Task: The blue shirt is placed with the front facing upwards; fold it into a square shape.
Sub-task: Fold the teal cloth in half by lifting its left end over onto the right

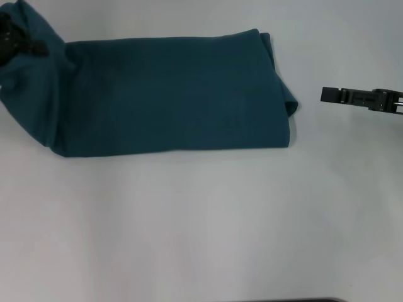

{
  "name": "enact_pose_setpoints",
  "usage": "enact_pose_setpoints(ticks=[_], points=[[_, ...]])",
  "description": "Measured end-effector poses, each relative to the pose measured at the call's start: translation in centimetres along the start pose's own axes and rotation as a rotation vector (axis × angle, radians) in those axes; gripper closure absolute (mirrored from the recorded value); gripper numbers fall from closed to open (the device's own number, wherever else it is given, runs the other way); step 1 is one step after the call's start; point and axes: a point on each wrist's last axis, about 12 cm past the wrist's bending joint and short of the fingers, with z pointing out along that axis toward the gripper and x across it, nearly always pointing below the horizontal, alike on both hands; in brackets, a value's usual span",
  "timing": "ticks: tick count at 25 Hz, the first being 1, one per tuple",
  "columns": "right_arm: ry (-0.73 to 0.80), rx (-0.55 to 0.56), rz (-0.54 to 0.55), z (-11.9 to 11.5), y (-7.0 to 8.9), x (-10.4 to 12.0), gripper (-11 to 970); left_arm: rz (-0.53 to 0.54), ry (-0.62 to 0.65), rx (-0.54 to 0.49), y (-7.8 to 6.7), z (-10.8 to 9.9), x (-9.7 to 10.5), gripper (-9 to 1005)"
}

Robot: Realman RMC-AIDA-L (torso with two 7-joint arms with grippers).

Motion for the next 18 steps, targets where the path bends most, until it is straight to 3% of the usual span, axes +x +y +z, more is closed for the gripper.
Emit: enact_pose_setpoints(ticks=[8,18], points=[[0.000,-0.001,-0.003,0.1,0.0,-0.1,91,0.020,0.042,0.076,-1.9,1.6,0.5,981],[0.002,-0.004,-0.004,0.2,0.1,-0.1,91,0.059,0.052,0.168,-4.1,1.8,0.1,980]])
